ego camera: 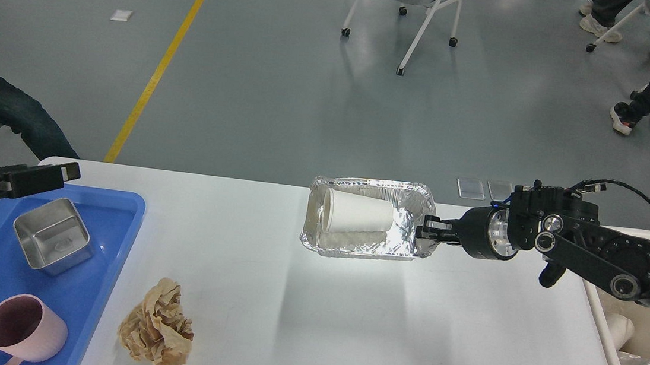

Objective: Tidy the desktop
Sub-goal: 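Lower the left gripper to the crumpled brown paper and grasp it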

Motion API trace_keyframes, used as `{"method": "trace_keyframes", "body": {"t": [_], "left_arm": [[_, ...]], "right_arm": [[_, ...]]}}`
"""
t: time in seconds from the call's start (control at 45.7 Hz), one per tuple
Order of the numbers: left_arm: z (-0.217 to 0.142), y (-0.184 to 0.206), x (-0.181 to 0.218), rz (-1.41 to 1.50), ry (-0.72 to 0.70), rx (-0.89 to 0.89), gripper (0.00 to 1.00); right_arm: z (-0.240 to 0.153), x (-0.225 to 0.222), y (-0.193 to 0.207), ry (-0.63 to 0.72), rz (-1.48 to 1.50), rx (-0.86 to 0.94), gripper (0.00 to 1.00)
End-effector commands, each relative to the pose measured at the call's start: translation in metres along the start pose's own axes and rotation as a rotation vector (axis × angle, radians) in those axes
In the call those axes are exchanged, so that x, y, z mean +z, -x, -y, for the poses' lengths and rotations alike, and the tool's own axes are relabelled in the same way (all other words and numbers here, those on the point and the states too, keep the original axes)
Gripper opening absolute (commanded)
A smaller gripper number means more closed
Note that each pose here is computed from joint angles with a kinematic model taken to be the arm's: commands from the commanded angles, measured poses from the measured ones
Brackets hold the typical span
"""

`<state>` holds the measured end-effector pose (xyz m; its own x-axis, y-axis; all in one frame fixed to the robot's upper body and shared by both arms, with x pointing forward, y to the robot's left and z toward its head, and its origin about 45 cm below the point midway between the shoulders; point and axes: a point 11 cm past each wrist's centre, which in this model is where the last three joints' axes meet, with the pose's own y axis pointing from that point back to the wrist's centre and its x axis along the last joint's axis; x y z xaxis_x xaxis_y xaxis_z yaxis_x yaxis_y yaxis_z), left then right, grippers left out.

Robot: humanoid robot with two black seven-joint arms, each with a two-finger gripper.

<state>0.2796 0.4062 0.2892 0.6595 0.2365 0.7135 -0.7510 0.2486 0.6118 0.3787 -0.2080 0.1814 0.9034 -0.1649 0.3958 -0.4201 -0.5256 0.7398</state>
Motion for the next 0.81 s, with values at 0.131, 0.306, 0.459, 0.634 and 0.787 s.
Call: {"method": "trace_keyframes", "body": {"t": [0.131,0.306,0.459,0.634,0.787], "left_arm": [[-0.008,0.002,-0.009,-0.006,-0.026,0.006,0.97],[0.026,0.035,0.005,-0.002,0.024,-0.092,0.97],[0.072,0.074,0.014,0.01,0.055,-0.199,0.97],[0.107,0.118,0.023,0.028,0.082,-0.296,0.97],[0.124,0.141,0.029,0.056,0.096,-0.34,0.97]], "right_arm": [[-0.001,0.0,-0.001,-0.001,0.001,0.003,0.0],[-0.001,0.0,-0.001,-0.001,0.001,0.004,0.0],[-0.001,0.0,-0.001,0.0,0.001,0.005,0.0],[-0.003,0.004,-0.002,0.007,0.004,0.009,0.0],[-0.003,0.004,-0.002,0.007,0.004,0.008,0.0]]}}
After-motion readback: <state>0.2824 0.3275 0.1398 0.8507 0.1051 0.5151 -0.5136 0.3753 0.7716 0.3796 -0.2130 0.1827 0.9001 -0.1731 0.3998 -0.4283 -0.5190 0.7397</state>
